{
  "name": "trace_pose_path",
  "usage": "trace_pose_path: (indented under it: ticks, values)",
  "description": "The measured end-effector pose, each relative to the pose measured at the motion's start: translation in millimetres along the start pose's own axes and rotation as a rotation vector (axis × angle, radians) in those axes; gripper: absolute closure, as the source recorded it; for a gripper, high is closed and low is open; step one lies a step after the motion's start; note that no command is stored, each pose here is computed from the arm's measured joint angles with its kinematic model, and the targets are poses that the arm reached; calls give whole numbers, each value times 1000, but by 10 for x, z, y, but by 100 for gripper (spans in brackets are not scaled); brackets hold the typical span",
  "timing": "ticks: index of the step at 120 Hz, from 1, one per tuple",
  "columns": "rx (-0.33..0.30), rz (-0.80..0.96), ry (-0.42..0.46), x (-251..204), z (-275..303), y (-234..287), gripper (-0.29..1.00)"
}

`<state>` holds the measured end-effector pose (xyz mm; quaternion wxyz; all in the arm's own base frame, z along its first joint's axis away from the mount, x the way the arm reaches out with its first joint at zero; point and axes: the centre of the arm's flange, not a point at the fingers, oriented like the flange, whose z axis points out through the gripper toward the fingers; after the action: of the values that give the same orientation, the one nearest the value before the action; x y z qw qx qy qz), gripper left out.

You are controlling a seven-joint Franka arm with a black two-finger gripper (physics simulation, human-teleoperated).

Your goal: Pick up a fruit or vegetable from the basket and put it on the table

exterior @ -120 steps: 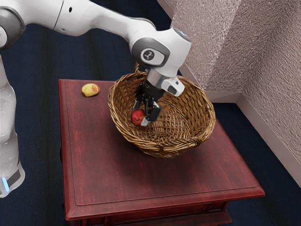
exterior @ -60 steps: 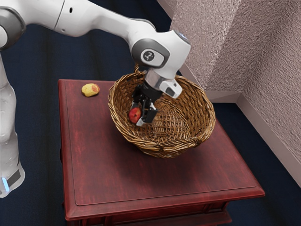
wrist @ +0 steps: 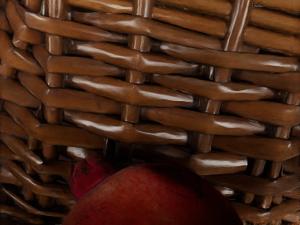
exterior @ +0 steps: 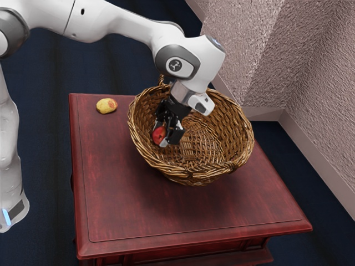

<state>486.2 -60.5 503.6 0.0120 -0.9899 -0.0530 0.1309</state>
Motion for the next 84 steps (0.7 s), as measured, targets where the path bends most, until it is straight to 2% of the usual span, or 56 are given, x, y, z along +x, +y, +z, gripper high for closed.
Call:
trace_pose_path:
  ticks: [31,62,84]
  values:
    - [-1,13,91,-274,-471,74,30]
    - [59,163,209,-1097,-914,940,29]
    - [81,187,153,-1429,-818,1212,29]
